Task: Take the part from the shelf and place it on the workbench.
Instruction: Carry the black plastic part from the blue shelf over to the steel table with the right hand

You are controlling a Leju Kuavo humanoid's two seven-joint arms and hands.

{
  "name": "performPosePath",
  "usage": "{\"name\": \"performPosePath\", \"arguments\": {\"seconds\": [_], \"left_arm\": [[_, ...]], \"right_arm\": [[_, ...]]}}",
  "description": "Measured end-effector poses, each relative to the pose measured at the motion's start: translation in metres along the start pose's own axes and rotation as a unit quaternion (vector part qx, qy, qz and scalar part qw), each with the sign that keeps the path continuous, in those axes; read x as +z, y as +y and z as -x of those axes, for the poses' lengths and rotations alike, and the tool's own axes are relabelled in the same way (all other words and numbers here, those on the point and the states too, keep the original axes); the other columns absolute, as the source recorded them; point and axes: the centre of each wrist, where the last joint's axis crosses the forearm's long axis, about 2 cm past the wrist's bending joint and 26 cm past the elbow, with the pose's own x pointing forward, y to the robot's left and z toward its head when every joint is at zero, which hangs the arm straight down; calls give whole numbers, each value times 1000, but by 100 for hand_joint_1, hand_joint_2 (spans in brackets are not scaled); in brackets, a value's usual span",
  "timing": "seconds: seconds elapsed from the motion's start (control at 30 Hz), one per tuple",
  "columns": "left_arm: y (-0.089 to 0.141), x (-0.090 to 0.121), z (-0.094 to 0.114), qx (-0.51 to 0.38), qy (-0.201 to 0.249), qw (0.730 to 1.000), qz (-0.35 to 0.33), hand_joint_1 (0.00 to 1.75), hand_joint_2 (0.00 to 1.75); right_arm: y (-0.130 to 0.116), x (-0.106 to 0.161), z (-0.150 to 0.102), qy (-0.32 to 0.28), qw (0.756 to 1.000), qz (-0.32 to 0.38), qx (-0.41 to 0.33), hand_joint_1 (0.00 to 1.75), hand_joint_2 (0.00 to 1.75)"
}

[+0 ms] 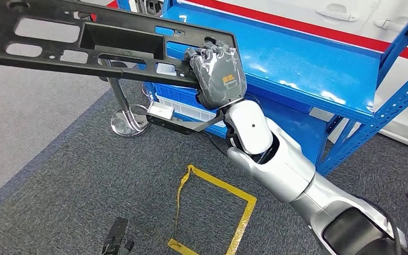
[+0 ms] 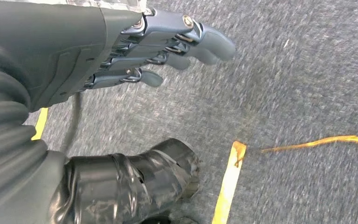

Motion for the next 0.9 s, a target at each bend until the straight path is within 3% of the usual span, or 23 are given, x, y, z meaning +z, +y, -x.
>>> {"name": "performPosePath", "arguments": {"seconds": [0.9], "left_arm": [[1,-1,-1,8,-7,1000,8,0,175]], "right_arm": [[-3,5,-3,-13,1000,6,4,175,175]]}}
